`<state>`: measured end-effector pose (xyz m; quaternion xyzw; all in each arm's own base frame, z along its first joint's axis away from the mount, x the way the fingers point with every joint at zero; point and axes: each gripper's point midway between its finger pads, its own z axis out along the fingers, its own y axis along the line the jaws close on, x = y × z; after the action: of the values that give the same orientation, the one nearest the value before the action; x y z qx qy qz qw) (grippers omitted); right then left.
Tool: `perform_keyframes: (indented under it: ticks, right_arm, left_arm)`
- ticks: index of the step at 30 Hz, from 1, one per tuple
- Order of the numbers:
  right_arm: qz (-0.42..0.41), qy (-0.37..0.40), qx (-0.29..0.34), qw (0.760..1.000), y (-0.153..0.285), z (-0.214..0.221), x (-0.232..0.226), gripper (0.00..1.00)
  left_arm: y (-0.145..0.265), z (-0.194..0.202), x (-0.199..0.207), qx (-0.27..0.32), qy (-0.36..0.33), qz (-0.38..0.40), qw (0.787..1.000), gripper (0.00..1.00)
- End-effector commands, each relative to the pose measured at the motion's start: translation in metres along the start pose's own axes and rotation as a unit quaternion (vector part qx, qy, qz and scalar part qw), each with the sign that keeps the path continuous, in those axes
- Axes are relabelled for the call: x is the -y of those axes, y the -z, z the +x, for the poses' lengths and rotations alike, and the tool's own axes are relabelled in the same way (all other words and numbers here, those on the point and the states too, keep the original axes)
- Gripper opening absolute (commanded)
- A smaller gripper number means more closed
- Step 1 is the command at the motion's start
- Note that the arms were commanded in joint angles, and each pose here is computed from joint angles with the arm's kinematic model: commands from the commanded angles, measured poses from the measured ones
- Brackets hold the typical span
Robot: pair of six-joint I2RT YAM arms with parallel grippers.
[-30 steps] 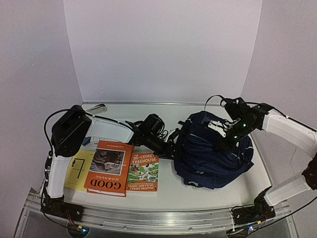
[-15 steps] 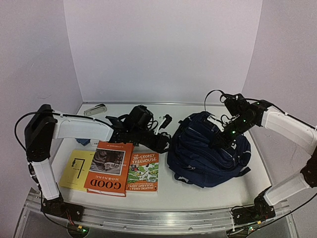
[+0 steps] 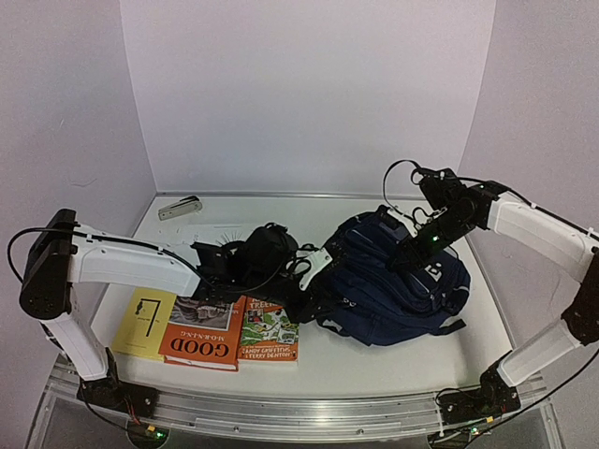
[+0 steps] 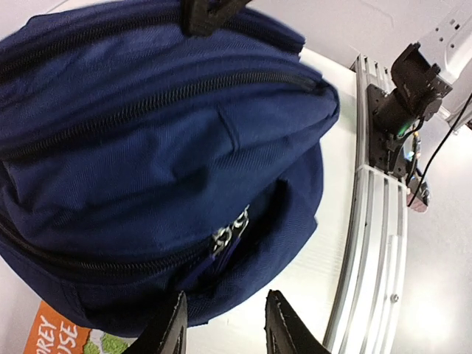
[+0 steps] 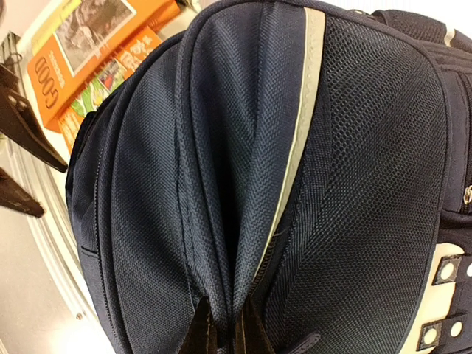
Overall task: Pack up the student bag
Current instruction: Unzip the student bag at the center of the board.
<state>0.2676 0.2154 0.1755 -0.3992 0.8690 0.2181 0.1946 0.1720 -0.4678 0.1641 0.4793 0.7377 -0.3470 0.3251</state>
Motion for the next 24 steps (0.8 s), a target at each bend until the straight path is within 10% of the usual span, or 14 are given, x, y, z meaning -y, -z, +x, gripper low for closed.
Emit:
perform_keyframes:
  ticks: [1,24]
  right_arm:
    - [-0.027,0.031,0.088,0.995,0.026,-0.048,-0.015,0.0]
    - [-0.039,0.026,0.095,0.994,0.029,-0.053,-0.02,0.0]
  left_arm:
    - [0.021,-0.025,-0.003,0.047,-0.036,-0.019,0.998,0.34]
    - [-0.011,-0.019,0.008,-0.006,-0.107,-0.063,0.992,0.29]
